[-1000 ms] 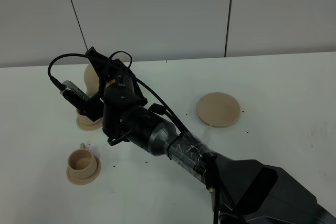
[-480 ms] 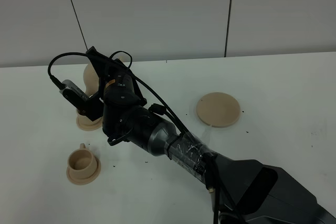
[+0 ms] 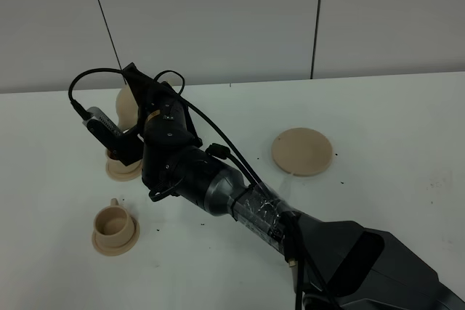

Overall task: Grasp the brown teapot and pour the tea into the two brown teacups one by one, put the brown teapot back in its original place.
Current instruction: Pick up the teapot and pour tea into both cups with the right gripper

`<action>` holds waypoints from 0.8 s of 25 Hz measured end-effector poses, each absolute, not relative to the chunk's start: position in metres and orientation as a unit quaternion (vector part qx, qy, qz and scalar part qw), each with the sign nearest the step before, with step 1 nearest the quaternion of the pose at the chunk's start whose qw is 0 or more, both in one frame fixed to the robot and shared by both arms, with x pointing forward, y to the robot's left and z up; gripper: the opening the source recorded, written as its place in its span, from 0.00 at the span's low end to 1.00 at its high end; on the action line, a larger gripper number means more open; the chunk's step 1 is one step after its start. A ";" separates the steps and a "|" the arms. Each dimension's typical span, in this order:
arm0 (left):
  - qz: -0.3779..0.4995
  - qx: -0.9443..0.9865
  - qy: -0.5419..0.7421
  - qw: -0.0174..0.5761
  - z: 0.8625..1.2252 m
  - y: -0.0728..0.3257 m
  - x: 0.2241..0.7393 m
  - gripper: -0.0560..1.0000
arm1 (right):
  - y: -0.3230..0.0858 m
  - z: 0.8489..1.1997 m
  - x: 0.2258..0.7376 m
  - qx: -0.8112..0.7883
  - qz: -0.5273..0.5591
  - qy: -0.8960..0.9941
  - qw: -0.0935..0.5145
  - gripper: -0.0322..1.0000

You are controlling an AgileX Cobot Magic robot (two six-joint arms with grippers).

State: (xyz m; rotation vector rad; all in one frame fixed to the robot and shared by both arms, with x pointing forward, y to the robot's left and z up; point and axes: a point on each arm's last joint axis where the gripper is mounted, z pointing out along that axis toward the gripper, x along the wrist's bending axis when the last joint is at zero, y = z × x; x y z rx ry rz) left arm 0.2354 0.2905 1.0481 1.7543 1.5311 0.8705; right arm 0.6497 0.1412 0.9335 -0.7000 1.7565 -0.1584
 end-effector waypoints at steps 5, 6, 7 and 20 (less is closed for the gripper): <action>0.332 0.668 0.583 0.322 1.048 0.291 0.235 0.42 | 0.139 0.933 0.650 -0.283 -0.066 0.761 0.580 0.12; 0.332 0.668 0.583 0.322 1.048 0.291 0.235 0.42 | 0.139 0.933 0.650 -0.280 -0.064 0.763 0.579 0.12; 0.332 0.668 0.583 0.322 1.048 0.291 0.235 0.42 | 0.139 0.933 0.650 -0.276 -0.063 0.765 0.579 0.12; 0.332 0.668 0.583 0.322 1.048 0.291 0.235 0.42 | 0.141 0.929 0.643 -0.231 -0.039 0.792 0.564 0.12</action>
